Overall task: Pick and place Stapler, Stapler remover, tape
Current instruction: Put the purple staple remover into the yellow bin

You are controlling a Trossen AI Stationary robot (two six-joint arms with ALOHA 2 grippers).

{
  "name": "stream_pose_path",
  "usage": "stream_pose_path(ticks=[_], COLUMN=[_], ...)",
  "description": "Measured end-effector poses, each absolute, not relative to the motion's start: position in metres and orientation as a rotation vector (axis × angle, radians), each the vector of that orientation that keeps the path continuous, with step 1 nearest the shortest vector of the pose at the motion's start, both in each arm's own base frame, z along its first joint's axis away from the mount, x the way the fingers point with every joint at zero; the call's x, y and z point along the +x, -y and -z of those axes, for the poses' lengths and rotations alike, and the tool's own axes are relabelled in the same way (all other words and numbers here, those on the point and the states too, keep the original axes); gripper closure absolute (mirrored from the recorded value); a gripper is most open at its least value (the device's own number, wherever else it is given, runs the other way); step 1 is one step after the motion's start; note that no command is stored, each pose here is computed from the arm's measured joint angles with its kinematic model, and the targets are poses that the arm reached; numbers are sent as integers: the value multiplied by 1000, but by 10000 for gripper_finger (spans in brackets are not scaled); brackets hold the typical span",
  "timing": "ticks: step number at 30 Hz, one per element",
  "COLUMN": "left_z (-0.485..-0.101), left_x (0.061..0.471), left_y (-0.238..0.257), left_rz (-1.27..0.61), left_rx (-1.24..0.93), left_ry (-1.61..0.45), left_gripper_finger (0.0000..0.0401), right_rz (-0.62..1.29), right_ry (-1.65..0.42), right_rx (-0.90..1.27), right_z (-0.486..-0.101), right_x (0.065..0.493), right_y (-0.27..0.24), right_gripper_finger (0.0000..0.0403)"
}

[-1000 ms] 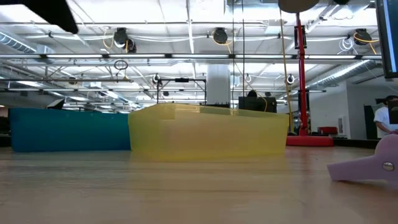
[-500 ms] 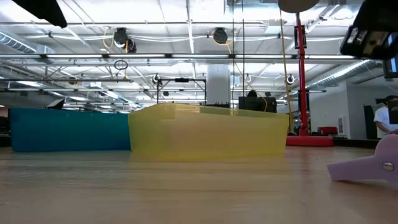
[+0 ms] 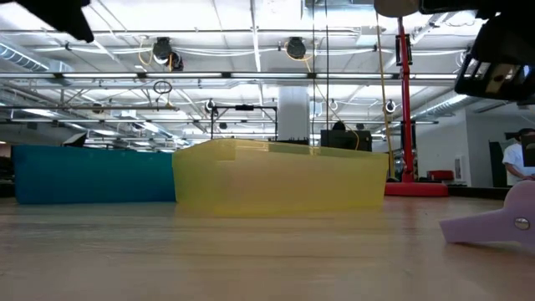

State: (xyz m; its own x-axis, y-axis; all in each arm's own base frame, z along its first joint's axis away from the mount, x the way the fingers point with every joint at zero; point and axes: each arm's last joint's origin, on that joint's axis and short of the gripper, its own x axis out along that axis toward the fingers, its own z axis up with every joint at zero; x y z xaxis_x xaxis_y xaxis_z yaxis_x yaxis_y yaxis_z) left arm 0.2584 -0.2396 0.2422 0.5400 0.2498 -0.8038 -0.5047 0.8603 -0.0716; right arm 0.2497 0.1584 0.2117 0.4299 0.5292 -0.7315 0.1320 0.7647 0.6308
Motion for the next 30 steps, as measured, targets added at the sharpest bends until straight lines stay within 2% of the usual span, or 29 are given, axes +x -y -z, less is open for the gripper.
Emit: stream_pose_path(ticks=[8,13,23,30], left_z=[-236,-238,-241,-241], left_x=[226,191,146,137], left_y=[206,171,129,121], left_rz=[-480,-456,-219,-118], left_rx=[-361,-444,-644,-636], left_ry=[-888,-815,-582,-494], left_gripper_finger=[280,300,304,304], right_rz=[-222,-136,-81,-25], right_ry=[-1109,-1133,-1114,-1067], right_rx=[795,862,912,895], right_z=[-194,-184,-182,-182], right_x=[247,247,248,249], right_y=[-152,-141,-137,-136], right_gripper_finger=[275,275,273,241])
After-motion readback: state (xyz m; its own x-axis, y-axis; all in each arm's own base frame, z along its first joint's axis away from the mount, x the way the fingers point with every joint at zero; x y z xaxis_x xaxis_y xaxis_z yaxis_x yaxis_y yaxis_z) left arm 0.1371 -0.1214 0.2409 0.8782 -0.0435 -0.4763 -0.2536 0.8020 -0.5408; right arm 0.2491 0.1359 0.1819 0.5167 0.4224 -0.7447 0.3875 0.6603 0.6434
